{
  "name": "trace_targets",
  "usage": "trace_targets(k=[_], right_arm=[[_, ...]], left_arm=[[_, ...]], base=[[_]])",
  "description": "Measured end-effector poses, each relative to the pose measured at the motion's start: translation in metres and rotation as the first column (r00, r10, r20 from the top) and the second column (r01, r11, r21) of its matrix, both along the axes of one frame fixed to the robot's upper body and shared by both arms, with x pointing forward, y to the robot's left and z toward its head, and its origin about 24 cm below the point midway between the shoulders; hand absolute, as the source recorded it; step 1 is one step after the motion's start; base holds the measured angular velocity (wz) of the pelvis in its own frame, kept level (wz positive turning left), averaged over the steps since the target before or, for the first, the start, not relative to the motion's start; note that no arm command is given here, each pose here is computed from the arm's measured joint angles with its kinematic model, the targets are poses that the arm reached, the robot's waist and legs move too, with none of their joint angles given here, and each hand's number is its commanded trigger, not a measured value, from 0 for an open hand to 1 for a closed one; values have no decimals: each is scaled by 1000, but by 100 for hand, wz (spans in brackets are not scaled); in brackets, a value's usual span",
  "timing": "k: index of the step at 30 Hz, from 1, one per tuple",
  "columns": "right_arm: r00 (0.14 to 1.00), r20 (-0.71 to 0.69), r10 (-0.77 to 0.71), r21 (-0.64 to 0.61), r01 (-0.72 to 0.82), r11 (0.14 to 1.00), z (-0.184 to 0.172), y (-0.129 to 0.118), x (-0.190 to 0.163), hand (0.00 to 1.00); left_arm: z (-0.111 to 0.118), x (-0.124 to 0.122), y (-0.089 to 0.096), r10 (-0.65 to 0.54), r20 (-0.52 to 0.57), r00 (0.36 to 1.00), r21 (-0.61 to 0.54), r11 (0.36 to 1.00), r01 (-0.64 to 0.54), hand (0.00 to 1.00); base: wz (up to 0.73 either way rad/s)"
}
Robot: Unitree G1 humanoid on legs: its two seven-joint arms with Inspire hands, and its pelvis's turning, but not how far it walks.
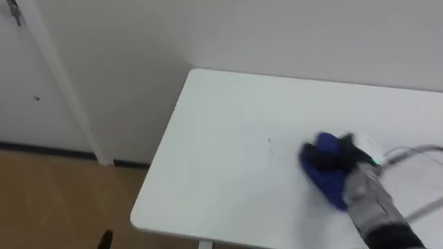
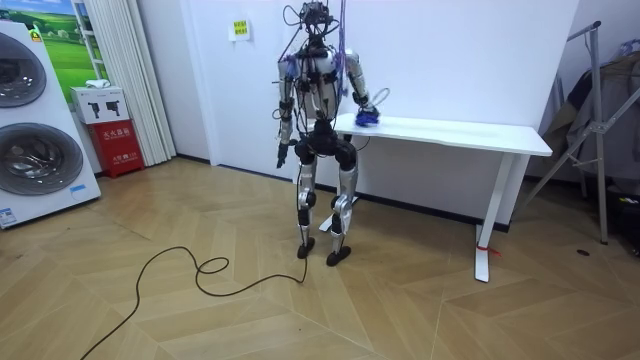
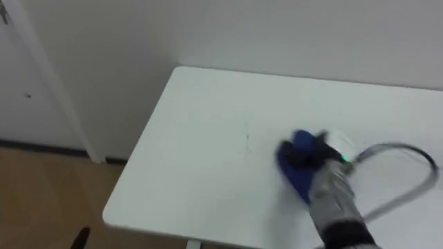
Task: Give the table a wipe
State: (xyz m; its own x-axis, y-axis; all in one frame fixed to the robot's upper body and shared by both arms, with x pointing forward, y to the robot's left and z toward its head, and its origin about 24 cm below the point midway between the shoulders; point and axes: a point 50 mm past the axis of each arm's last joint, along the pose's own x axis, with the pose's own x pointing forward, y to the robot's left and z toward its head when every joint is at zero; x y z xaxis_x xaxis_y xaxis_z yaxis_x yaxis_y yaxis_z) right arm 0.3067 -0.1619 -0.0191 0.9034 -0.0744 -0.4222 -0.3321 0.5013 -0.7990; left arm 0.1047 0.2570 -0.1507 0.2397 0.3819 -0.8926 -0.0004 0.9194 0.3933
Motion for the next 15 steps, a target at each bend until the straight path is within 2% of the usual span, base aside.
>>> trace_targets(k=[3,5,7,9,12,15], right_arm=[[999,40,15,14,-15,1000,13,-1,12,100],[999,0,-54,1,54,999,0,-20,5,100],[984,2,-180,33,180,983,-18,-51,-16,100],[959,3,-285,16,285,958,-27,-77,-31,100],[881,-9,-473,-5,473,881,-47,-117,-73,100],[825,-25,-564,-4,564,826,-55,-135,-96,100]], left_arm=[[-2,-11,2,5,-31,1000,-4,1000,-5,0],[-2,-22,8,13,-61,998,8,1000,-13,0],[-1,-26,14,6,-73,997,26,1000,-4,0],[3,-21,22,-36,-68,997,65,997,41,0],[15,-7,42,-107,-32,994,149,983,111,0],[27,0,62,-142,-18,990,224,964,142,0]], base=[[52],[46],[40],[21],[38],[-12]])
